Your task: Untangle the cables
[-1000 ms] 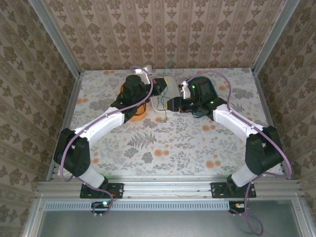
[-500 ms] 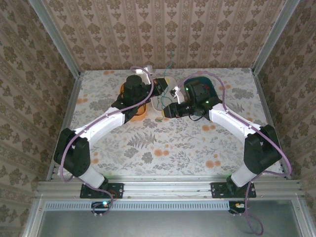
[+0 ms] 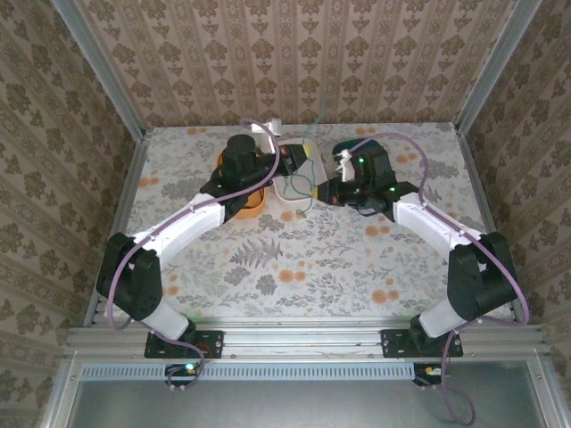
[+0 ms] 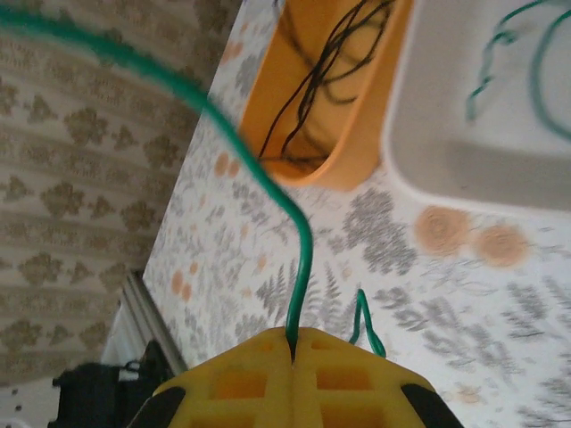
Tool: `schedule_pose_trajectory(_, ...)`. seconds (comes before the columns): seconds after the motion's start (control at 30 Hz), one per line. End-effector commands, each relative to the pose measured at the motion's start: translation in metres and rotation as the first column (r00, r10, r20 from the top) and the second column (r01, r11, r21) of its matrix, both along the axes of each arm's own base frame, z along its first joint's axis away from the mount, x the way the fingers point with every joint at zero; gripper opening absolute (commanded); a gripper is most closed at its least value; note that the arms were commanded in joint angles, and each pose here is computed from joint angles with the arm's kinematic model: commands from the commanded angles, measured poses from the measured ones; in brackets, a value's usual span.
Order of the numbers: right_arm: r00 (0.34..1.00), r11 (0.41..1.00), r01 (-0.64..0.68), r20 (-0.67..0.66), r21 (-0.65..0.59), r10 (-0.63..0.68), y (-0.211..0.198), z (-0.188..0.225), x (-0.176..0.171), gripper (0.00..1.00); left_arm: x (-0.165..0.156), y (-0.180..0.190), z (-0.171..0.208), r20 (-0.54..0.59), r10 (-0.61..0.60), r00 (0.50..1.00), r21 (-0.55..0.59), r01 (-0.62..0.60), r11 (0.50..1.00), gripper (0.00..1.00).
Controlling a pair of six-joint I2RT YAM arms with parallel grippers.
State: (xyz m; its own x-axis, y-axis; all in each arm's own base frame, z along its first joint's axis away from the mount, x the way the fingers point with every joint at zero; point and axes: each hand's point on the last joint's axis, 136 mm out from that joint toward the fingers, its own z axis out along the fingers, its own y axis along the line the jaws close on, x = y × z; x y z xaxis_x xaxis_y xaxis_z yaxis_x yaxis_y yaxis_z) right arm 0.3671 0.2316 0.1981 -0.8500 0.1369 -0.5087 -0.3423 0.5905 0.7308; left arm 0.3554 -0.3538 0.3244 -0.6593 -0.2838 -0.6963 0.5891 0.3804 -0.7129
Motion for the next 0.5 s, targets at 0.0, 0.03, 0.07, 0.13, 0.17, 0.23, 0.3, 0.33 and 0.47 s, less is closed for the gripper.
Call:
schedule_pose_trajectory(0.0,0.990,0.979,0.132,0.033,0.156,-0.139,-0.024,0.037,0.022,0.00,-0.033,-0.015,0.009,0.045,-0.191,0.981,0.028,0.190,0.981,0.00)
schedule_pose_trajectory(0.03,0.984,0.970,0.166,0.028,0.176,-0.173,-0.032,0.039,0.026,0.00,-0.037,-0.017,0.003,0.035,-0.211,0.977,0.044,0.210,0.977,0.00)
schedule_pose_trajectory(0.07,0.978,0.960,0.196,0.033,0.200,-0.206,-0.040,0.044,0.029,0.00,-0.047,-0.021,-0.003,0.028,-0.267,0.963,0.060,0.265,0.962,0.00)
schedule_pose_trajectory(0.13,0.965,0.942,0.241,0.045,0.235,-0.259,-0.052,0.053,0.034,0.00,-0.062,-0.027,-0.020,0.004,-0.326,0.945,0.113,0.323,0.939,0.00)
schedule_pose_trajectory(0.17,0.959,0.935,0.252,0.061,0.251,-0.275,-0.057,0.061,0.035,0.00,-0.069,-0.030,-0.029,-0.006,-0.352,0.936,0.146,0.349,0.926,0.00)
schedule_pose_trajectory(0.23,0.952,0.927,0.263,0.082,0.269,-0.294,-0.061,0.071,0.036,0.00,-0.079,-0.034,-0.046,-0.032,-0.382,0.924,0.210,0.379,0.901,0.00)
schedule_pose_trajectory(0.3,0.952,0.926,0.251,0.102,0.283,-0.289,-0.060,0.081,0.037,0.00,-0.082,-0.035,-0.061,-0.056,-0.384,0.922,0.260,0.385,0.886,0.00)
schedule_pose_trajectory(0.33,0.953,0.925,0.243,0.107,0.292,-0.285,-0.059,0.085,0.037,0.00,-0.081,-0.035,-0.065,-0.065,-0.376,0.924,0.271,0.379,0.885,0.00)
schedule_pose_trajectory(0.47,0.954,0.916,0.204,0.138,0.347,-0.265,-0.055,0.106,0.036,0.00,-0.058,-0.027,-0.083,-0.117,-0.272,0.955,0.296,0.295,0.909,0.00)
